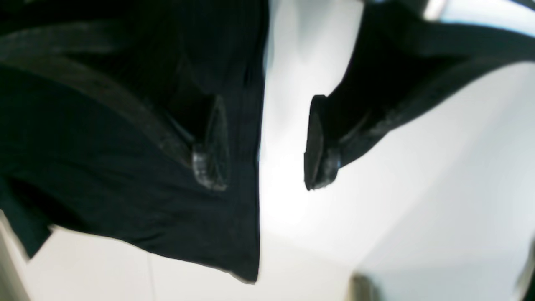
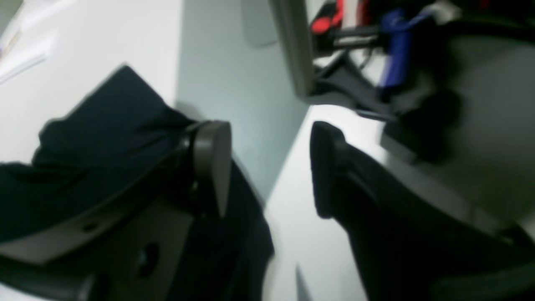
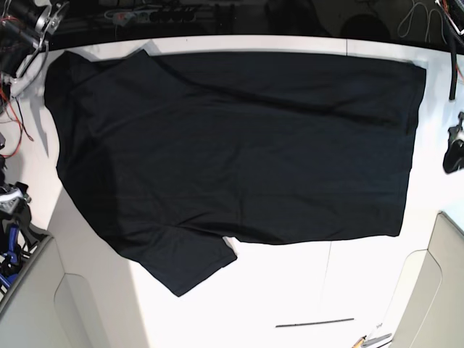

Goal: Fold the T-shirt properly
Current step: 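Grasp the shirt's side edges near the hem with both grippers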

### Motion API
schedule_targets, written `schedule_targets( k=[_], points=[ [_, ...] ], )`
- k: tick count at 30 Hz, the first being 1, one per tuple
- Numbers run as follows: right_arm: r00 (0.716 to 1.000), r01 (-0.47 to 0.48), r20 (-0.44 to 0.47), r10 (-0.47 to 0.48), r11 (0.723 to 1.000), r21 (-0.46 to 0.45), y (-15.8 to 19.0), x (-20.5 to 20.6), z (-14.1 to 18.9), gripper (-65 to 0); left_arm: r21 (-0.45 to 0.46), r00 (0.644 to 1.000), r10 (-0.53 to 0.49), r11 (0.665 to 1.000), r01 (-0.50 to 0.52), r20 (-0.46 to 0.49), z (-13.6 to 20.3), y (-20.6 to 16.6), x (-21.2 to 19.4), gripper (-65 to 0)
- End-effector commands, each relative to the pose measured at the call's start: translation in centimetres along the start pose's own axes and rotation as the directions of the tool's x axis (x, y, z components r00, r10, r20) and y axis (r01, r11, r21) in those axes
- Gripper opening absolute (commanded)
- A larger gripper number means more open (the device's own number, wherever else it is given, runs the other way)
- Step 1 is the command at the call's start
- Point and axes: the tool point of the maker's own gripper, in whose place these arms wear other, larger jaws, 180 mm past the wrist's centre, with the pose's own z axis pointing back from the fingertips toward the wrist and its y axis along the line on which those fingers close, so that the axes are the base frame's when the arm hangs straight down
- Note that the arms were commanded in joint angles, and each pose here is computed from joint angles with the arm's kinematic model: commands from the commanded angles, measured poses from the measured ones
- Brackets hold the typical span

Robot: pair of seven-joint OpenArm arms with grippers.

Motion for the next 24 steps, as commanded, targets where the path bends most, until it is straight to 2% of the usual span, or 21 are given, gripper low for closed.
schedule_targets(
  k=[1, 5, 9, 15, 24],
  points=[
    [0.999, -0.017, 0.047, 0.017, 1.0, 0.002, -0.2, 2.2, -0.6, -34.8, 0.004, 0.997, -0.047, 0.999, 0.047, 0.055, -0.3, -0.1, 2.8, -32.9],
    [1.0, 0.007, -0.024, -0.006, 0.999, 0.033, 0.8, 0.6, -4.8, -34.8, 0.045, 0.993, -0.114, 0.993, 0.112, 0.039, -3.2, -0.7, 4.4, -32.9],
    [0.998, 0.031, -0.048, -0.029, 0.999, 0.037, 1.0, -1.0, -7.0, -34.8, 0.068, 0.995, -0.098, 0.993, 0.097, 0.014, -6.2, -0.7, 4.6, -32.9],
    [0.994, 0.028, -0.104, -0.029, 1.0, -0.01, -0.4, -4.3, -7.7, -34.8, 0.082, 0.999, 0.004, 0.997, 0.0, -0.054, -10.0, 0.3, 2.5, -33.0],
    [0.984, 0.09, -0.151, -0.093, 0.996, -0.026, -1.1, -7.6, -8.0, -34.8, 0.052, 0.989, 0.106, 0.994, -0.101, -0.105, -12.4, -0.7, -0.1, -33.0]
  ],
)
